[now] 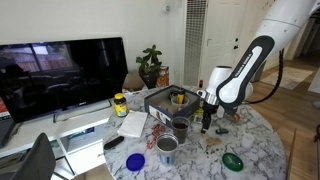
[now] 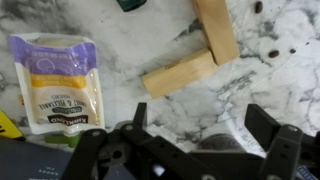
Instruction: Place the toy car on two stacked blocks
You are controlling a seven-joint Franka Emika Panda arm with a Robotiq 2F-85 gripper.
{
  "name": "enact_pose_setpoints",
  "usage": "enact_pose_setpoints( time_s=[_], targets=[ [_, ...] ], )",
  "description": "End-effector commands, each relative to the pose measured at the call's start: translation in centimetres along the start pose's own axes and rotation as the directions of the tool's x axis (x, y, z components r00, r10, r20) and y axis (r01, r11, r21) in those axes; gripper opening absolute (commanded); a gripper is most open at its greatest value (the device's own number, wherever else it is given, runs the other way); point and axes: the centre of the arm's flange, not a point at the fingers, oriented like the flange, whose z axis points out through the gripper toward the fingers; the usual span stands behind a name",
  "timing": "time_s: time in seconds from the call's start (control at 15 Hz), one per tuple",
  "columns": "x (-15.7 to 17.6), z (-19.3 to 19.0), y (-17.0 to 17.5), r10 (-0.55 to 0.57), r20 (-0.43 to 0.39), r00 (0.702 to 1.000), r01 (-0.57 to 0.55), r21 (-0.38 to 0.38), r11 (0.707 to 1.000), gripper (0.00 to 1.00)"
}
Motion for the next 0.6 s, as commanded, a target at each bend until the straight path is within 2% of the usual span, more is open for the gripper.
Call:
enact_pose_setpoints(
  time_s=[0.0,0.2,0.33,0.53],
  targets=[
    [0.8,0.5,0.4,0.199,-0.003,0.98,-0.199,-0.023,0.98,1.0],
    [0.3,1.9,1.2,0.353,0.013,0.935,-0.352,-0.039,0.935,1.0],
    [-0.2,2.6,1.6,0.45,0.028,0.893,-0.448,-0.055,0.892,1.0],
    [-0.5,3.1,1.6,0.546,0.043,0.836,-0.545,-0.036,0.838,1.0]
  ],
)
